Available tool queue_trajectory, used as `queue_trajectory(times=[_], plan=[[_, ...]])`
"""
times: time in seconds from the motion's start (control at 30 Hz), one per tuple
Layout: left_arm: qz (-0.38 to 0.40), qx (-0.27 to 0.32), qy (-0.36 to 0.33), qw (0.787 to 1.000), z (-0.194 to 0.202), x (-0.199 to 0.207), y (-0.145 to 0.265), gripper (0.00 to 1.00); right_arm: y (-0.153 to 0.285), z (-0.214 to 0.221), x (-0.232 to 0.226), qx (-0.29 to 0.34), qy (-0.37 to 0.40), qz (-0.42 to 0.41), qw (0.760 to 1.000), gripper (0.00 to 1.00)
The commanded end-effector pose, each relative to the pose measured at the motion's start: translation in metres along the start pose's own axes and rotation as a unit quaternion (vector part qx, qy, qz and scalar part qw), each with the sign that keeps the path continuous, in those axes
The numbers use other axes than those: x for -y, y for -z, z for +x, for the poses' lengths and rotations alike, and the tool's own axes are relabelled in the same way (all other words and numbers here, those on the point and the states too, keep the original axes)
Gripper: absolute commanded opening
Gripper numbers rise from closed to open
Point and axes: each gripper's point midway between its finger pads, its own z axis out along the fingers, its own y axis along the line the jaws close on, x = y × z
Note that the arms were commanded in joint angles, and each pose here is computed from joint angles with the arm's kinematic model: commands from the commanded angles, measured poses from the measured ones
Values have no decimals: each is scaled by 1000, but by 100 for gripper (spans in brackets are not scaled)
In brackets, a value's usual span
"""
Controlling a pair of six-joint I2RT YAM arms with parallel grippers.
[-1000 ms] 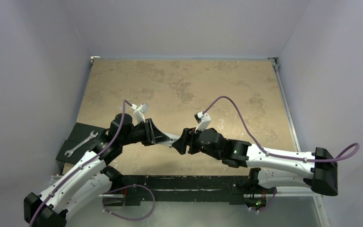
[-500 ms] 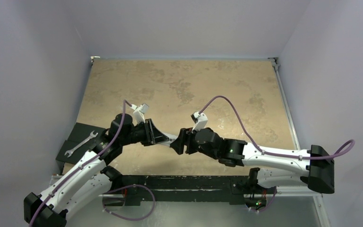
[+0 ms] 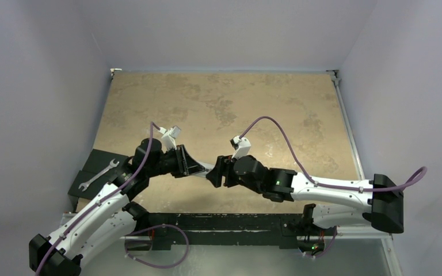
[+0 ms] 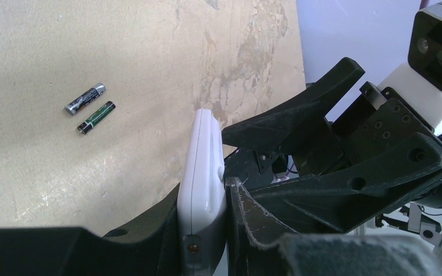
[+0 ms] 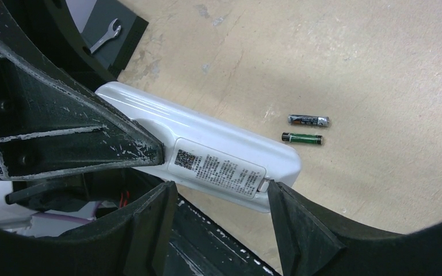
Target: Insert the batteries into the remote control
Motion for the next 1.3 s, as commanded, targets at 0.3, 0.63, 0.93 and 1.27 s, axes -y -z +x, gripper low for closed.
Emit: queue_trajectory(times=[0.3,0.63,0.93,1.27], plan=[[70,25,-32,997,-19,43,11,0,-4,-8,-11,16,-21,-6,1000,68],[76,23,-32,996,-18,45,12,0,-5,-10,-17,17,-30,-18,999,68],[82,22,-33,996,-17,48,14,0,-9,-14,-28,21,-36,-33,999,69],[84,23,-33,996,-17,48,14,0,-12,-14,-36,15,-37,-43,998,69]])
